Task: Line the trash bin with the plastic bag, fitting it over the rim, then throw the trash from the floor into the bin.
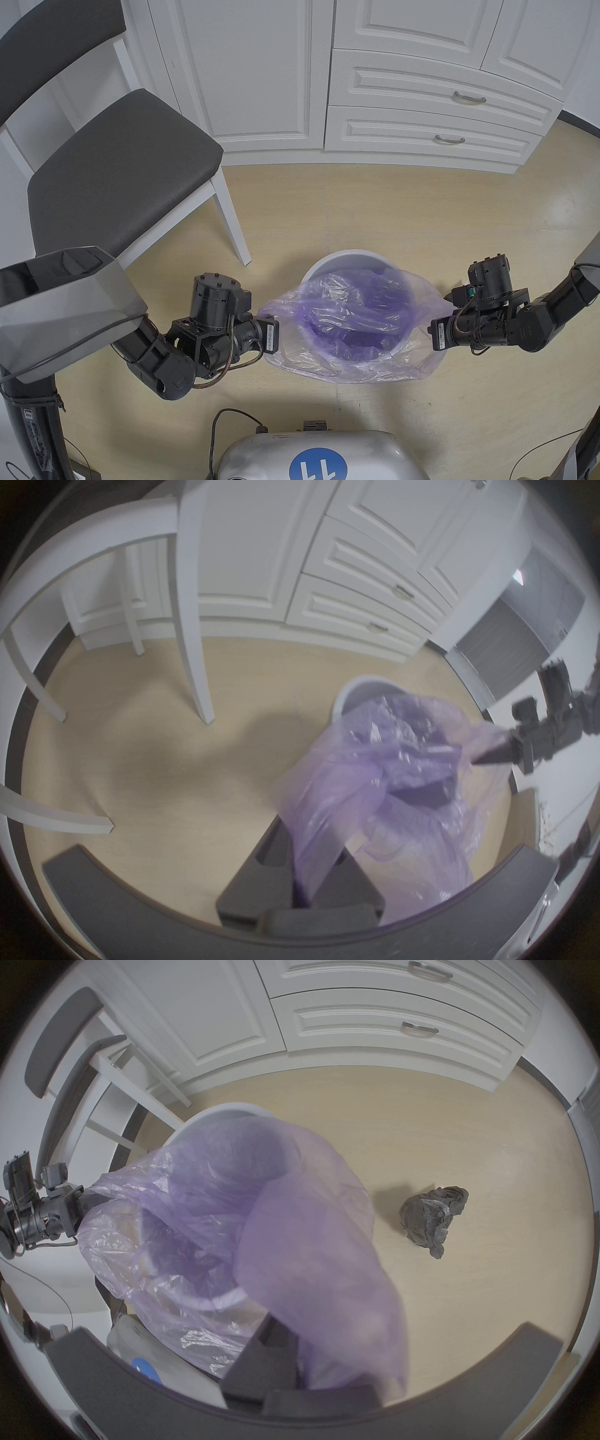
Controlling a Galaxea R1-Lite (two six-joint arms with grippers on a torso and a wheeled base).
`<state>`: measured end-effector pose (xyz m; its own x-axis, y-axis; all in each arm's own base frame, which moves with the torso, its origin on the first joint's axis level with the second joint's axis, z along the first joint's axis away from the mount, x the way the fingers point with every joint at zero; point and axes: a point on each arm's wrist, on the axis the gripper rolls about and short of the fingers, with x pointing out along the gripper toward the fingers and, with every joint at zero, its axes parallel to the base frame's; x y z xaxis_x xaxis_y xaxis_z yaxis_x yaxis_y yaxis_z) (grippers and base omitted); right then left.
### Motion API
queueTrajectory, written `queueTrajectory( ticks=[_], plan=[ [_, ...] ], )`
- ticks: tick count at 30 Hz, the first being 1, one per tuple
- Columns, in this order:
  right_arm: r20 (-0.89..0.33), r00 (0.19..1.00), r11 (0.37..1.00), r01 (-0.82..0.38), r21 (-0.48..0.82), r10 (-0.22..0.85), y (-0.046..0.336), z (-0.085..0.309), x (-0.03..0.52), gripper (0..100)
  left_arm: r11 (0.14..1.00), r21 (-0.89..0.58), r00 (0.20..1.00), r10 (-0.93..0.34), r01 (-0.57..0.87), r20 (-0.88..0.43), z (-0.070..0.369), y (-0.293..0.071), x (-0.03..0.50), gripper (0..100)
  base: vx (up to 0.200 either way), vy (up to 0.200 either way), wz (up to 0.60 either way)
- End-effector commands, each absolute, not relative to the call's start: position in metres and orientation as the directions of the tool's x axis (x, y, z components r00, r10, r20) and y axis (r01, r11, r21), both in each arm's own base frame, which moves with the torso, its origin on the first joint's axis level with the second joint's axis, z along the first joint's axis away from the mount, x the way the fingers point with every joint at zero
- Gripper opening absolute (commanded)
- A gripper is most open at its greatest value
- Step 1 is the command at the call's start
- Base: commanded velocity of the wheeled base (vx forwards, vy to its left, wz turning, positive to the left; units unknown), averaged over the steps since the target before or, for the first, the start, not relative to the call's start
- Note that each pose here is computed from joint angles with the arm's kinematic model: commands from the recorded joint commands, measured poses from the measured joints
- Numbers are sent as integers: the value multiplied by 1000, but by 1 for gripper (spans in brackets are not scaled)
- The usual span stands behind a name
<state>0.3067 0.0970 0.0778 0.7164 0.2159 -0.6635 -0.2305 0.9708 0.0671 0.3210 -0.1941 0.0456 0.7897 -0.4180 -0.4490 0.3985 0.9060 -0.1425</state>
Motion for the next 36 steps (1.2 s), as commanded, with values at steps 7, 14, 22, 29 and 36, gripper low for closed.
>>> queueTrajectory(
  ticks=[7,14,22,29,36],
  plan=[
    [-712,675,974,-221,53,192,94,56,311,0,903,-139,757,-418,406,-502,6,-191,329,0,0,0,0],
    [-708,686,982,-182,54,166,82,55,318,0,922,-143,793,-382,359,-474,6,-174,345,0,0,0,0],
    [-705,693,986,-156,55,150,74,55,323,0,926,-146,813,-376,348,-444,12,-168,350,0,0,0,0],
    [-698,701,987,-147,59,146,69,58,323,0,923,-153,837,-385,354,-390,18,-166,350,0,0,0,0],
    [-701,701,990,-127,61,133,61,58,324,0,914,-161,828,-405,372,-388,23,-165,346,0,0,0,0]
  ],
)
